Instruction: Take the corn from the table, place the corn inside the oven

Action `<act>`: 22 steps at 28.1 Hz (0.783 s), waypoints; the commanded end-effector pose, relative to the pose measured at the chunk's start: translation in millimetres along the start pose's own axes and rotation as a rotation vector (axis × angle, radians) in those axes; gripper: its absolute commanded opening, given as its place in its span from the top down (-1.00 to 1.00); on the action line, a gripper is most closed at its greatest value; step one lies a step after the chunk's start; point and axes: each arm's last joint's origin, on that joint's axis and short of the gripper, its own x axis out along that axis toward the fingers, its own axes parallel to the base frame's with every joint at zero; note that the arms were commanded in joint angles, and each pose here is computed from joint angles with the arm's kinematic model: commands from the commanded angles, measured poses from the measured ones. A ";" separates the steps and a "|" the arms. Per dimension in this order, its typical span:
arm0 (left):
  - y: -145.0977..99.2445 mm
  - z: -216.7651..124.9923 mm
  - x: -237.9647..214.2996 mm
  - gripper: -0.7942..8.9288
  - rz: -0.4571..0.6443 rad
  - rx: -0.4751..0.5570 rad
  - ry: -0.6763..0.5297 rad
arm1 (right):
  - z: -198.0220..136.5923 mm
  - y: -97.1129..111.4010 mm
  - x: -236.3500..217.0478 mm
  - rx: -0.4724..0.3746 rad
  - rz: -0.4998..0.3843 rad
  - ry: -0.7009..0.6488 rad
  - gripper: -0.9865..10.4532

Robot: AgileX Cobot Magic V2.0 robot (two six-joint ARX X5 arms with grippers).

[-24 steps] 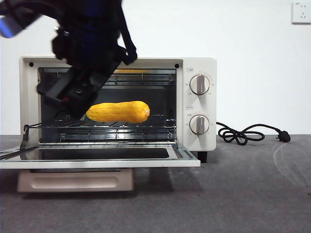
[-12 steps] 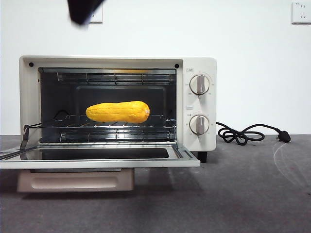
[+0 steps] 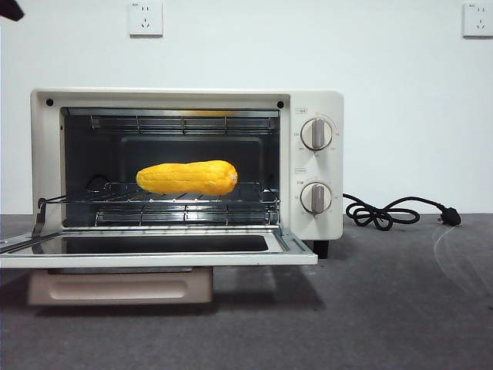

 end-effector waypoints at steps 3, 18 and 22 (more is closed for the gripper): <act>9.6 -6.2 4.1 0.85 0.005 -0.022 0.071 | -6.4 -25.5 -1.2 0.119 0.096 0.033 0.84; 81.1 -32.2 64.5 0.85 0.139 -0.249 0.359 | -17.4 -68.5 -3.1 0.222 0.141 0.045 0.84; 98.7 -41.4 86.6 0.85 0.122 -0.309 0.444 | -17.4 -68.7 -2.7 0.218 0.142 0.045 0.84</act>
